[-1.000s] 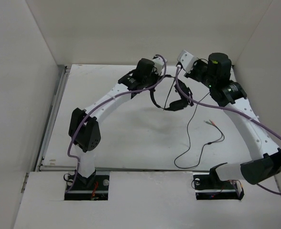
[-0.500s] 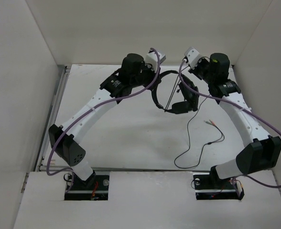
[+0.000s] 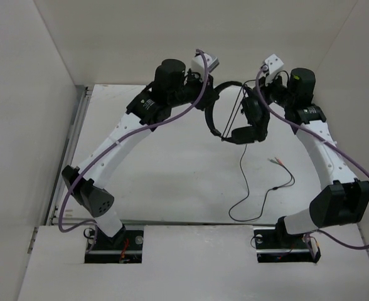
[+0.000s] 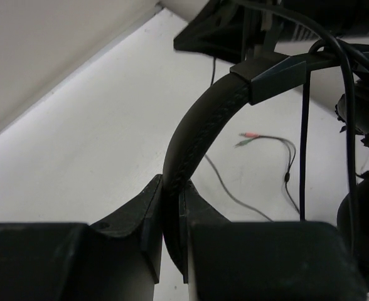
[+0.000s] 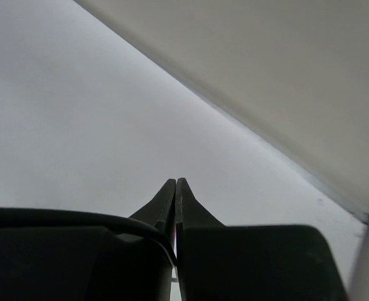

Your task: Wrap the headphones

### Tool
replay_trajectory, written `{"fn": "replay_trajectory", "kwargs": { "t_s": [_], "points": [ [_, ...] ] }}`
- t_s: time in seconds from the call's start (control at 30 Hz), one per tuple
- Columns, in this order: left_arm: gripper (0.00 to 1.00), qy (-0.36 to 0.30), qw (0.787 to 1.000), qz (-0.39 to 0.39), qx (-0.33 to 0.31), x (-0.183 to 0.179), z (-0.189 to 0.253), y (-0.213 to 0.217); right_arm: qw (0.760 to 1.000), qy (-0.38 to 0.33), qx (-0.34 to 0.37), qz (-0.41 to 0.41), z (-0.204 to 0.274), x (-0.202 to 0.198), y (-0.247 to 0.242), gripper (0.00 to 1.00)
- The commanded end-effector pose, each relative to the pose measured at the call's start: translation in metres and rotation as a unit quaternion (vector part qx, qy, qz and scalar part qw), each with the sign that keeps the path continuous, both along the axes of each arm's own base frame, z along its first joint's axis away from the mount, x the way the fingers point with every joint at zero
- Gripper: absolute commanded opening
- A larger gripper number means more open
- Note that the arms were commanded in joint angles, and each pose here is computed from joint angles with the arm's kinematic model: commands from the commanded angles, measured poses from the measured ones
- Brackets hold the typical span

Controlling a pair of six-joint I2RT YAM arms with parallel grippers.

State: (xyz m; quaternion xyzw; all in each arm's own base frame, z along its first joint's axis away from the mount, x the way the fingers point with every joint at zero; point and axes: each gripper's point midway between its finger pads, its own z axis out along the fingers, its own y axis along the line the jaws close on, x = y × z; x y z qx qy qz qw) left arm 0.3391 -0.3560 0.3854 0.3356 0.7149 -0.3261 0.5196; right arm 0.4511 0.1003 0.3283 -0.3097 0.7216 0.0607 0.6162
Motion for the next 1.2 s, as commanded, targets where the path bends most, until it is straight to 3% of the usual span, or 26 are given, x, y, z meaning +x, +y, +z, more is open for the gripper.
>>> {"fn": "replay_trajectory", "kwargs": {
  "t_s": [0.0, 0.23, 0.37, 0.5, 0.8, 0.93, 1.17],
  "points": [
    [0.0, -0.053, 0.992, -0.043, -0.105, -0.022, 0.092, -0.01, 0.984, 0.068, 0.143, 0.081, 0.004, -0.021, 0.031, 0.07],
    [0.01, -0.079, 0.976, -0.087, -0.184, -0.041, 0.166, -0.029, 0.907, 0.163, 0.338, 0.19, 0.009, -0.051, 0.077, 0.09],
    [0.01, -0.101, 0.969, -0.086, -0.211, -0.042, 0.192, -0.03, 0.861, 0.196, 0.411, 0.229, 0.012, -0.064, 0.099, 0.13],
    [0.01, -0.133, 0.963, -0.057, -0.229, -0.032, 0.213, -0.023, 0.834, 0.23, 0.439, 0.243, -0.005, -0.075, 0.114, 0.16],
    [0.01, -0.216, 0.935, 0.119, -0.253, 0.041, 0.246, 0.036, 0.806, 0.304, 0.404, 0.307, -0.048, -0.145, 0.162, 0.18],
    [0.02, -0.24, 0.914, 0.216, -0.246, 0.079, 0.247, 0.074, 0.809, 0.315, 0.371, 0.331, -0.06, -0.171, 0.171, 0.16],
    [0.01, -0.271, 0.891, 0.302, -0.205, 0.121, 0.235, 0.116, 0.815, 0.316, 0.344, 0.342, -0.063, -0.185, 0.169, 0.08]
  ]
}}
